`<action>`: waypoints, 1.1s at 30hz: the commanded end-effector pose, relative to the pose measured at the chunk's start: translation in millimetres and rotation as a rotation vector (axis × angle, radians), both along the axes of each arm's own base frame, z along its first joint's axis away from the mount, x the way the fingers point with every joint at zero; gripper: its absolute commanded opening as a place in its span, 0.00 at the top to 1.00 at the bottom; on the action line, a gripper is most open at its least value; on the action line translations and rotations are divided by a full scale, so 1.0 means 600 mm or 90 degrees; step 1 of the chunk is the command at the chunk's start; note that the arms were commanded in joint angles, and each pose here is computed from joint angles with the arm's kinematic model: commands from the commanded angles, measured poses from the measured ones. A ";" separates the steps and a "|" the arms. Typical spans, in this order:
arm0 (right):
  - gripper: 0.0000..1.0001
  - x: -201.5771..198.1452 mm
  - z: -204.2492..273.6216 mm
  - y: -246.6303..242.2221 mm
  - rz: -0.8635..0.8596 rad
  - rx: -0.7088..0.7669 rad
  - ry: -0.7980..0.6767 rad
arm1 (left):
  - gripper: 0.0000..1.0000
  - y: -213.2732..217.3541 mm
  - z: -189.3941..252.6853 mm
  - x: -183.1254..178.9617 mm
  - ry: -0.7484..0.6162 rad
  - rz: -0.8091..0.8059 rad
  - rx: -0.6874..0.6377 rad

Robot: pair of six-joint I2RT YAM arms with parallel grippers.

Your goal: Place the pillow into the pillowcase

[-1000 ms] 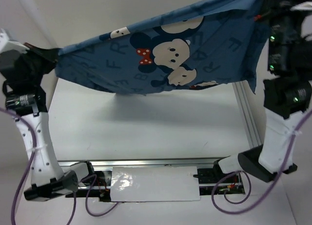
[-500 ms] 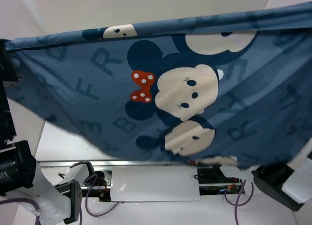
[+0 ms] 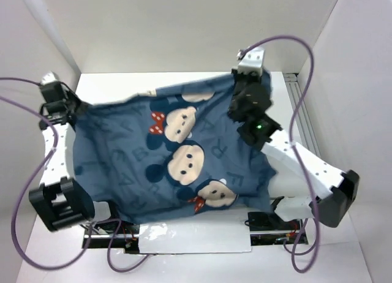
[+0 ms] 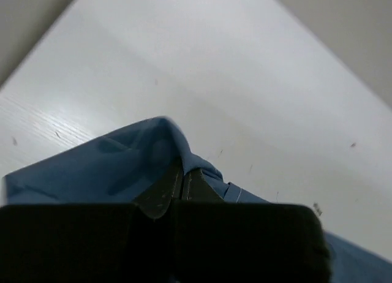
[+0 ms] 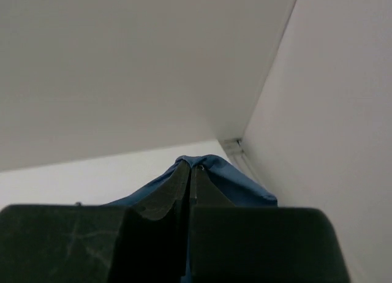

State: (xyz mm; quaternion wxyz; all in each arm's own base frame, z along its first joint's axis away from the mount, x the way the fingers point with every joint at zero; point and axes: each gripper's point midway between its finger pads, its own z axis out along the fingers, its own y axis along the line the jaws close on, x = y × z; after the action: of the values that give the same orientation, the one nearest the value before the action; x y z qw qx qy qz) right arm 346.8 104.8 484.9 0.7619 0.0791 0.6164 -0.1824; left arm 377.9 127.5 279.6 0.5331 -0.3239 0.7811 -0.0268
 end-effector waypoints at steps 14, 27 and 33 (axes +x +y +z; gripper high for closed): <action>1.00 0.407 -0.439 -0.232 -0.103 0.255 0.234 | 1.00 -0.049 -0.242 0.372 0.058 -0.163 0.018; 0.00 0.527 -0.549 -0.309 -0.112 0.300 0.284 | 0.00 0.025 -0.187 0.472 0.014 -0.065 0.087; 0.00 0.503 -0.455 -0.268 0.016 0.341 0.280 | 0.00 -0.011 -0.053 0.419 -0.037 -0.106 0.072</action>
State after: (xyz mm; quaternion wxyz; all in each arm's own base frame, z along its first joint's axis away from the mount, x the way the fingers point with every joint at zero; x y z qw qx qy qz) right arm 658.6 -87.0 126.8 0.5265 0.2535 0.8069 -0.0859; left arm 647.6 127.1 140.8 0.4980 -0.2507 0.8295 -0.0327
